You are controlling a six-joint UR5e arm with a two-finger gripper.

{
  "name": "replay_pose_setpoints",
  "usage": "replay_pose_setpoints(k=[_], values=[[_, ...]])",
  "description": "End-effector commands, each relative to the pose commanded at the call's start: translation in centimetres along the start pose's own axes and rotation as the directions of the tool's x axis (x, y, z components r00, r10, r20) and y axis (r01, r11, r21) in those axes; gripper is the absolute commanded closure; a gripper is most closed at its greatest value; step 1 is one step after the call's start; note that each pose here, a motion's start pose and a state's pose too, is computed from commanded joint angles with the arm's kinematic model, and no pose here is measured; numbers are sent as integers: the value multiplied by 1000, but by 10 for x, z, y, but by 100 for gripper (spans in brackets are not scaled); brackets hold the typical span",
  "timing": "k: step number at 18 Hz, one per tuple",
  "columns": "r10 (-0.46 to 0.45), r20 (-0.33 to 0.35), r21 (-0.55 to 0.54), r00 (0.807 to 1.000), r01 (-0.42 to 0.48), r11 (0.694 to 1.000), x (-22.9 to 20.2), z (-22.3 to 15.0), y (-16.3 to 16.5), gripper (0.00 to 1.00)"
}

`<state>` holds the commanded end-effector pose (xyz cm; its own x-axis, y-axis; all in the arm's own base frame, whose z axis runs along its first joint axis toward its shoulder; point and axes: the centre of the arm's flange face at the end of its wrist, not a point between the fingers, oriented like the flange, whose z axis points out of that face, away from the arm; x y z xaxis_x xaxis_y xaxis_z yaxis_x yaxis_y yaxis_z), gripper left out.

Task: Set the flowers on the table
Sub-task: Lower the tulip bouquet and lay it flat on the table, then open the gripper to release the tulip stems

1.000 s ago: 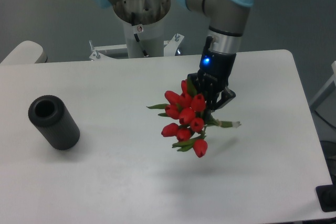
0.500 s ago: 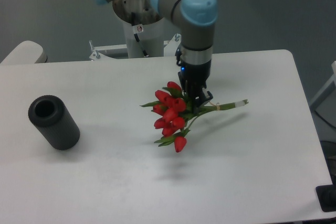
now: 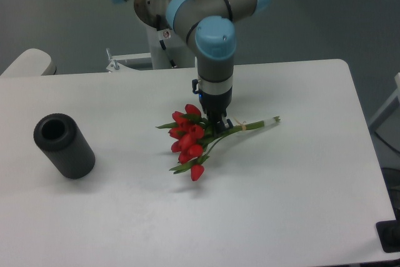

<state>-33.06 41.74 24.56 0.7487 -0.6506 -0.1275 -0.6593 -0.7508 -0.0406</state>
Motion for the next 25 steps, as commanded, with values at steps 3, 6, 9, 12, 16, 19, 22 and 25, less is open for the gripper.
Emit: replay_pose_setpoints(k=[3,6,9,12,16,19,22,25], values=[[11,-18,1,1000,-11,1000,1,10,-6,73],[23,-28,5,999,-23,1000,0,16,-9,72],[23,-27,6,999,-23,1000,-3,19,-9,64],[14,34,0,999,-14,1000,-27,-4,-4,0],[-11,119,5,993,11,1000,-63,-37,15,0],[-19,184,25,983,14,1000,-104,-66,22,0],[-38,196,27,980,33,999,-132,-92,36,0],[-71,186,23,980,68,997,-157,-112,61,0]])
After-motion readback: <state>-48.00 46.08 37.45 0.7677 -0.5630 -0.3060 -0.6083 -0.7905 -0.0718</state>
